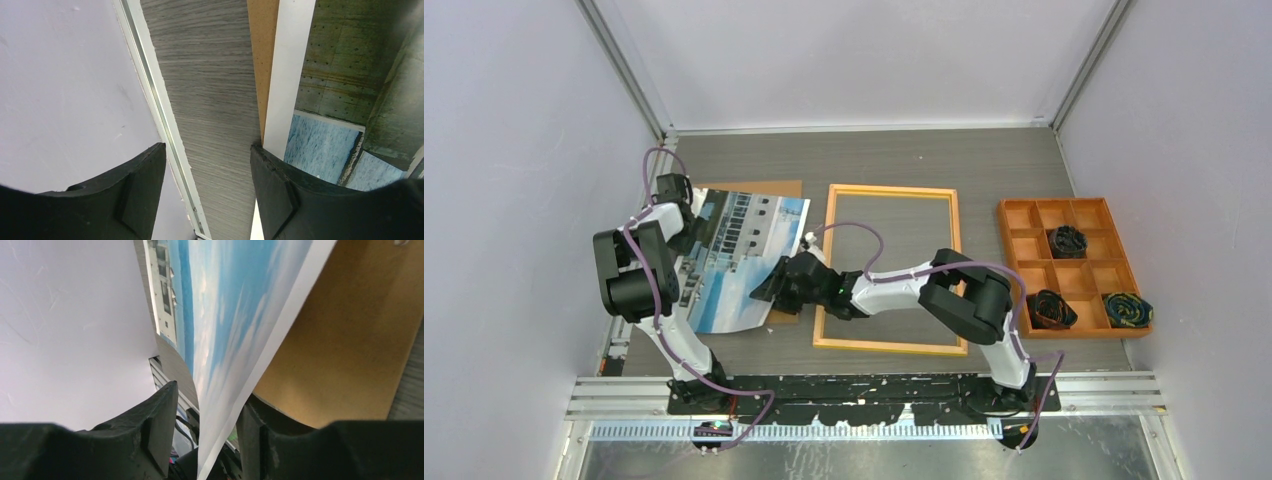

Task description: Put the photo into the frame

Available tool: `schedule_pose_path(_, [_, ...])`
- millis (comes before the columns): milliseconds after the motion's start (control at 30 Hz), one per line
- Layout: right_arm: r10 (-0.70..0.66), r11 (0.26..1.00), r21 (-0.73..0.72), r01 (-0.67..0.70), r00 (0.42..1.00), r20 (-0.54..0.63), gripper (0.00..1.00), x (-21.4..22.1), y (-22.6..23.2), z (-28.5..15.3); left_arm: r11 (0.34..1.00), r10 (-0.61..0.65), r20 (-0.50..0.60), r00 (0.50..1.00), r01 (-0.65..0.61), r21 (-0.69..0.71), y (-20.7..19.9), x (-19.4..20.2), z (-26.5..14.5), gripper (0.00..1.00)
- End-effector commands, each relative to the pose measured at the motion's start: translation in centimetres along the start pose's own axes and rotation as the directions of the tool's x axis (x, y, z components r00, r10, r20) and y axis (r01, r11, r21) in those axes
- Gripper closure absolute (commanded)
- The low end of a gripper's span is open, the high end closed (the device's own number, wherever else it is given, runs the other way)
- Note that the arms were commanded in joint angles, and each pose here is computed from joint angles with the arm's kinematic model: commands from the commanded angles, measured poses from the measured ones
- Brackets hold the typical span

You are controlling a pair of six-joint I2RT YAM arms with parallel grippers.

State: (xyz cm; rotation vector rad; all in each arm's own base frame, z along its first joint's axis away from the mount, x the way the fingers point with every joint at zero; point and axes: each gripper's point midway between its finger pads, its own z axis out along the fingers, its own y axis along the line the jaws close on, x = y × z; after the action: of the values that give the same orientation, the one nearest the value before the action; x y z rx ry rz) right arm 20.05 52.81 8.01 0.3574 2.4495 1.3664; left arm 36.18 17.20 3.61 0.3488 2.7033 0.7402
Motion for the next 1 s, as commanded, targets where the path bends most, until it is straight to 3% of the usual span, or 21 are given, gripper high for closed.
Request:
schedule_pose_path(0, [0.017,1.000,0.000,-0.017,1.000,0.012,0.55,-1.0,0.2,0.7,0.988,0.046,-0.064,0.997,-0.037,0.147,-3.4,2.3,0.0,0.35])
schedule_pose_path(133, [-0.035,0.999,0.028,0.034,0.999,0.027,0.77,-1.9,0.4,0.1,0.987,0.040,-0.061,0.997,-0.030,0.158,-3.3,2.1,-0.4,0.34])
schedule_pose_path(367, [-0.202,0.979,0.024,0.202,0.979,0.010,0.98,-2.4,2.7,-2.2,0.976,-0.033,-0.064,0.997,0.046,0.213,-1.8,1.6,-2.1,0.26])
schedule_pose_path(500, [-0.383,0.923,0.024,0.383,0.924,-0.003,0.99,-3.0,5.3,-5.2,0.973,-0.088,-0.046,0.995,0.096,0.212,0.0,1.1,-3.8,0.15])
schedule_pose_path(600, [-0.565,0.824,0.080,0.562,0.825,0.028,0.99,-5.3,7.4,-9.1,0.971,-0.121,-0.009,0.993,0.120,0.205,1.3,0.4,-5.8,0.10])
schedule_pose_path(767, [-0.758,0.646,0.257,0.719,0.645,0.101,0.99,-11.6,10.4,-19.3,0.963,-0.164,0.027,0.986,0.154,0.219,1.9,-0.4,-8.3,0.00])
schedule_pose_path(900, [-0.836,0.477,0.544,0.690,0.548,0.039,0.99,-17.4,8.7,-29.0,0.956,-0.185,0.034,0.982,0.171,0.238,2.0,-0.7,-9.4,0.00])
schedule_pose_path(967, [-0.860,0.347,0.716,0.605,0.510,-0.014,0.99,-20.1,7.3,-34.3,0.951,-0.195,0.044,0.980,0.178,0.253,1.8,-0.8,-9.7,0.00])
